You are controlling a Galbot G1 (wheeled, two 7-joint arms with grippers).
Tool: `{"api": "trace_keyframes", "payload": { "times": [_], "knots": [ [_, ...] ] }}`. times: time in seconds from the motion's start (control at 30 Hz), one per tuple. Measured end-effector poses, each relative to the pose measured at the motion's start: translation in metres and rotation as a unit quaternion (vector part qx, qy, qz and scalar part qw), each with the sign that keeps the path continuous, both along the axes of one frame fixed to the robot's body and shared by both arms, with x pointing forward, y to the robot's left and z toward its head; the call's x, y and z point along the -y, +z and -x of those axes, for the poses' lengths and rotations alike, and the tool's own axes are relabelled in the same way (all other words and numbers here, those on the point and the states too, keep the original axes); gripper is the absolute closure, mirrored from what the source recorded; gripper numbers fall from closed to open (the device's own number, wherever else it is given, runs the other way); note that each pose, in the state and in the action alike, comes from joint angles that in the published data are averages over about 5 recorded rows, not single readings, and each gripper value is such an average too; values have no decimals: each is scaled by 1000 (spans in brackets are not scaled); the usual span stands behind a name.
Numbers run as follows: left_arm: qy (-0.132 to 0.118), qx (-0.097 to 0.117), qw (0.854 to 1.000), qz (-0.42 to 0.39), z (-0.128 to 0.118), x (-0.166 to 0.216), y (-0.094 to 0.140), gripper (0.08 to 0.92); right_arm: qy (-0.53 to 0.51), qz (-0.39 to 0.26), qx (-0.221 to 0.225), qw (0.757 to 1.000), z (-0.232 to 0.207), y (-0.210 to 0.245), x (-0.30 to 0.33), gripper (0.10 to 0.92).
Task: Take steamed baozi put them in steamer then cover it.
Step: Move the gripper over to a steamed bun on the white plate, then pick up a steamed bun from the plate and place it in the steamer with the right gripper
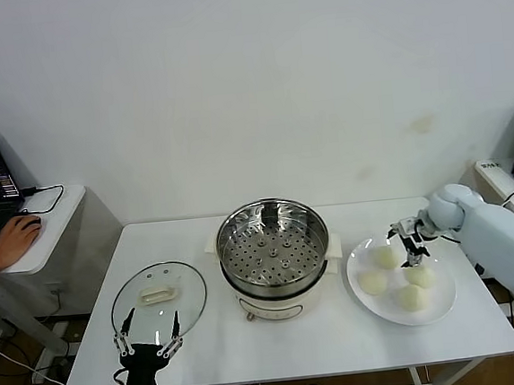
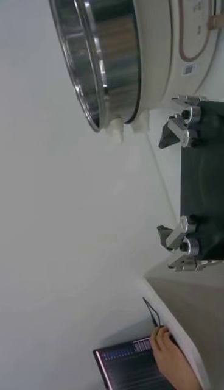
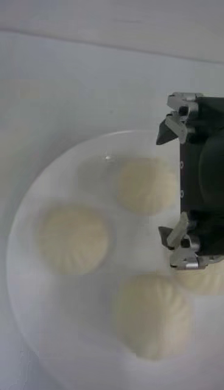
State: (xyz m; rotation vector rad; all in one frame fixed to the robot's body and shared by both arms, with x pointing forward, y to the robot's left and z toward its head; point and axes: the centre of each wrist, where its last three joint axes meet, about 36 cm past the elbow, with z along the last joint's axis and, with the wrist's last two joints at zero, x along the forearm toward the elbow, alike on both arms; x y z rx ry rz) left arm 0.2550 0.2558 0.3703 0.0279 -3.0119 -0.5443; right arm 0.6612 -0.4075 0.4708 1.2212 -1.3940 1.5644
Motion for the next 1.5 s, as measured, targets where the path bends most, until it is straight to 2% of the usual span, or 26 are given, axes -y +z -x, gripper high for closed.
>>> {"api": "trace_keyframes", "payload": {
  "times": [0.37, 0.73, 1.17, 1.5],
  "knots": [
    [-2, -3, 1000, -1, 2, 1, -3, 177, 2, 15, -16, 1000, -8, -15, -10, 209],
    [-3, -2, 1000, -1, 2, 2, -3, 177, 1, 25, -21, 999, -13, -24, -17, 327],
    [-4, 1, 1000, -1, 3, 3, -1, 177, 7, 25, -21, 999, -15, -26, -21, 419],
    [-5, 6, 1000, 0, 2, 4, 1, 177, 15, 20, -15, 1000, -15, -13, -21, 429]
  ]
}}
